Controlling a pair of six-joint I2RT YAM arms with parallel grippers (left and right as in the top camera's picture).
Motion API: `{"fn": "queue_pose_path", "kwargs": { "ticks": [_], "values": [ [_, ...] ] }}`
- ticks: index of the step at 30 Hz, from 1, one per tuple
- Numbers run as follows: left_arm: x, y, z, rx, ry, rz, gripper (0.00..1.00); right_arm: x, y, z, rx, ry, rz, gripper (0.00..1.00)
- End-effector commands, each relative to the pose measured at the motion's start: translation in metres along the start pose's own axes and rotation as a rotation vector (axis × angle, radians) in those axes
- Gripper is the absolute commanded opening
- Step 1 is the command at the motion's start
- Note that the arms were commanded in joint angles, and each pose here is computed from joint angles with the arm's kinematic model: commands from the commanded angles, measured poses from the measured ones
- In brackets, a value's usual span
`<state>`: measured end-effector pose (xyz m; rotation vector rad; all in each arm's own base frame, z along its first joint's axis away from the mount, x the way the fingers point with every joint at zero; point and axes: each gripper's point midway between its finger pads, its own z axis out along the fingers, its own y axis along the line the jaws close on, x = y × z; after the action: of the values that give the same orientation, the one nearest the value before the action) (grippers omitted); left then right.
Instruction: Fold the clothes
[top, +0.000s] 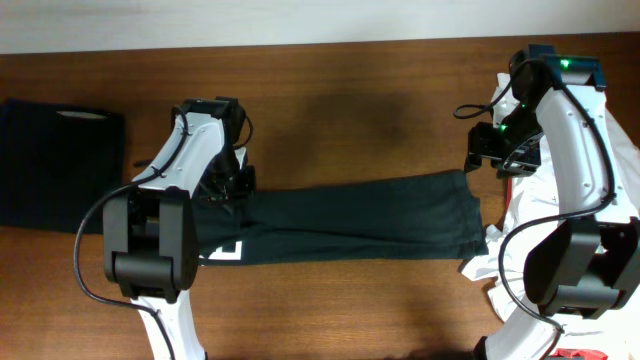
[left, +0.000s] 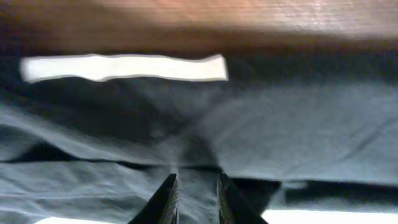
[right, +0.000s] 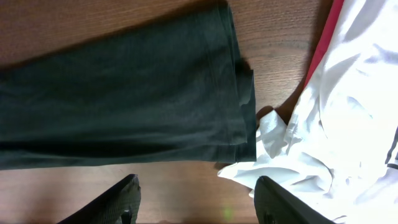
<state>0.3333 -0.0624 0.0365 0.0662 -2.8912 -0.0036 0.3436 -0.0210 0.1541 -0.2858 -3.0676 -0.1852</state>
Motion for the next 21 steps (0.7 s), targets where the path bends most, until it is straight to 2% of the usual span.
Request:
{"fn": "queue_pose_path", "kwargs": {
  "ticks": [1, 7, 11, 12, 13, 14, 17, 21],
  "values": [
    [-0.023, 0.023, -0.011, -0.081, -0.084, -0.101, 0.21, 0.000, -0.004, -0.001, 0.027, -0.005, -0.007, 0.63],
    [-0.048, 0.036, -0.055, -0.054, -0.195, -0.162, 0.20, 0.023, -0.017, 0.016, 0.084, 0.102, 0.001, 0.66],
    [-0.039, 0.047, -0.064, -0.057, -0.162, -0.184, 0.22, 0.042, -0.022, 0.051, 0.087, 0.190, -0.012, 0.71],
    [-0.035, 0.049, -0.063, -0.060, -0.143, -0.189, 0.27, 0.044, -0.023, 0.059, 0.089, 0.197, -0.018, 0.71],
    [-0.032, 0.050, -0.061, -0.062, -0.129, -0.190, 0.34, 0.044, -0.027, 0.067, 0.098, 0.193, -0.017, 0.71],
    [-0.030, 0.050, -0.061, -0.064, -0.121, -0.190, 0.36, 0.039, -0.031, 0.076, 0.110, 0.172, -0.015, 0.71],
    [-0.030, 0.050, -0.061, -0.063, -0.121, -0.190, 0.36, 0.027, -0.039, 0.103, 0.109, 0.105, -0.015, 0.75],
    [-0.031, 0.050, -0.061, -0.063, -0.126, -0.189, 0.36, 0.026, -0.041, 0.129, 0.101, 0.076, -0.067, 0.75]
  ]
}}
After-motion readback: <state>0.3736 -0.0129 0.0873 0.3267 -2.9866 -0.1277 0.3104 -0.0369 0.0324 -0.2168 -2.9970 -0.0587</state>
